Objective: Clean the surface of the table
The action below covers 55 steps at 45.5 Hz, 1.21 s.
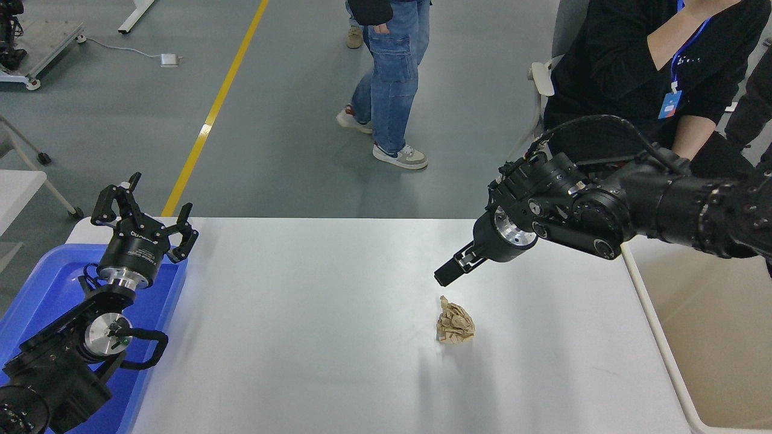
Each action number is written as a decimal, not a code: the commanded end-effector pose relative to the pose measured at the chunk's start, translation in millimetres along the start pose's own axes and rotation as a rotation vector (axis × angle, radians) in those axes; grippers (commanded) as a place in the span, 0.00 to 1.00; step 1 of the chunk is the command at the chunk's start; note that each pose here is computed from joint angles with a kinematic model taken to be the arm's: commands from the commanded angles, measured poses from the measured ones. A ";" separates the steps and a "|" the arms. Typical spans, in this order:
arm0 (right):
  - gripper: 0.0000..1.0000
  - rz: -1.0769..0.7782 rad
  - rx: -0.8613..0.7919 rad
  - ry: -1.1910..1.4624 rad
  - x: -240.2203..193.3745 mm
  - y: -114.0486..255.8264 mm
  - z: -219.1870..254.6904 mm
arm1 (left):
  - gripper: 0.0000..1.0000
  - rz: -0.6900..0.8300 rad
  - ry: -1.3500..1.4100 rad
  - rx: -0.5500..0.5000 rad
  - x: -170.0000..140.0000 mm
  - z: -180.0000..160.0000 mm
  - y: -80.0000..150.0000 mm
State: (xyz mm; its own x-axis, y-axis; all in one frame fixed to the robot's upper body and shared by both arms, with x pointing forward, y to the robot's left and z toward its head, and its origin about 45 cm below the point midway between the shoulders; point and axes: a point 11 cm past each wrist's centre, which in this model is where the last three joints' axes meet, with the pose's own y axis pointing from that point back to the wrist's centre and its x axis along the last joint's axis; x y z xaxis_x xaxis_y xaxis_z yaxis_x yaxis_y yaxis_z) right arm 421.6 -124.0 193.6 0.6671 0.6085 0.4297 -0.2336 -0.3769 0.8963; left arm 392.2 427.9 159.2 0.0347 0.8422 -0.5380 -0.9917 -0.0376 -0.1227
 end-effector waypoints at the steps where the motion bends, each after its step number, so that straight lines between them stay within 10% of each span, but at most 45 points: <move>1: 0.99 -0.024 -0.003 -0.009 -13.7 -23.4 -2.8 | 1.00 0.000 0.000 0.000 0.0 0.0 0.0; 55: 0.99 -0.002 -0.010 -0.104 -62.8 -57.7 14.2 | 1.00 0.000 0.000 0.000 0.0 0.0 0.0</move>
State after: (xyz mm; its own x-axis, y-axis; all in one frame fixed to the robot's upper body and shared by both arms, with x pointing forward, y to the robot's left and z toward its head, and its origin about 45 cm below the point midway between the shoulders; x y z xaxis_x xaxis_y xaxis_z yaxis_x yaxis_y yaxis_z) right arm 400.6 -156.5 110.5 0.7392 0.5570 0.3787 -0.2187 -0.3332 0.9171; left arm 392.2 428.1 159.3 0.0345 0.8424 -0.5377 -0.9917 -0.0377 -0.1228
